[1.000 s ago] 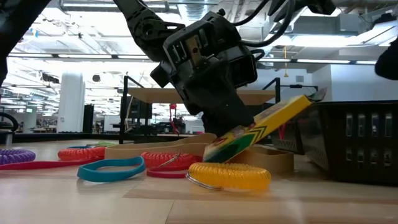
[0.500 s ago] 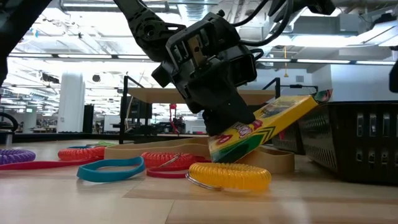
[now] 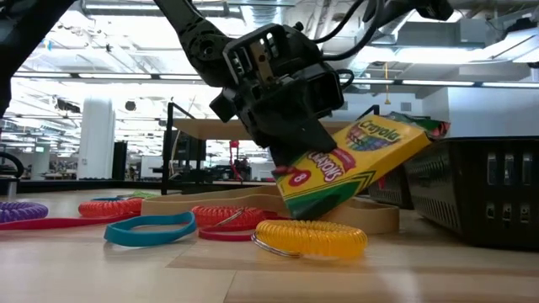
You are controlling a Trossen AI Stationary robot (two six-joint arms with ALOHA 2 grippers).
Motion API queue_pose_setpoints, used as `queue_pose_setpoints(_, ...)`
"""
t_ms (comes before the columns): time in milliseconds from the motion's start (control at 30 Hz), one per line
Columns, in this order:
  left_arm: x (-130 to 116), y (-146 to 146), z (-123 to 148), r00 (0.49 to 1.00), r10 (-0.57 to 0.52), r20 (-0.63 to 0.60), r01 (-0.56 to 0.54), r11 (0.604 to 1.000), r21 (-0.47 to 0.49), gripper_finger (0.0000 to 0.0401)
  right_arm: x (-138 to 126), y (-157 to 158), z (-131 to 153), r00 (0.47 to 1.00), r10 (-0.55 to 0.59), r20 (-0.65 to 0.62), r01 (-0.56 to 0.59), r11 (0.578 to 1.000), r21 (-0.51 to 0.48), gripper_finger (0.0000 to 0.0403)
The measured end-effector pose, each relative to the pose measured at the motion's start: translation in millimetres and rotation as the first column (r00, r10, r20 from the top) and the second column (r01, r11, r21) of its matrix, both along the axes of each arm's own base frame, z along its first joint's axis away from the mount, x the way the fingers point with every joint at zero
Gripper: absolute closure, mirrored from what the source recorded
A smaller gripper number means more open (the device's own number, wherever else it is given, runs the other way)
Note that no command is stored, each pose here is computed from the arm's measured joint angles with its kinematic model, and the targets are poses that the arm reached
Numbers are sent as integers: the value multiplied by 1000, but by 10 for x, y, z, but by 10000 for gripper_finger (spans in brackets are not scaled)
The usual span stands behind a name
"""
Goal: Pick & Place Office Desk Supplies
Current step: Put the crayon box into the bottom right black bin
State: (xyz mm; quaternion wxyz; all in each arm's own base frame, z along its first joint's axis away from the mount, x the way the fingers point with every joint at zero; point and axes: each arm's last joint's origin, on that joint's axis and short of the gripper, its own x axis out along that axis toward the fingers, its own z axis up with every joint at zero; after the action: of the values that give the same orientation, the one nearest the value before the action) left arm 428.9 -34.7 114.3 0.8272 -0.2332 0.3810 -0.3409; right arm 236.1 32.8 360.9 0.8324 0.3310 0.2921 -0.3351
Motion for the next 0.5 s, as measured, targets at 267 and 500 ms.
queue_pose_setpoints(267,5,-6,21,1000,-23,16,23,999,-23,369,0,-1,0,1000,0,0,0,1000,0,319)
queue_pose_setpoints(500,5,20,201,998,-14,66,15,1000,-22,352,-1,-2,1,1000,-1,0,1,1000,0,319)
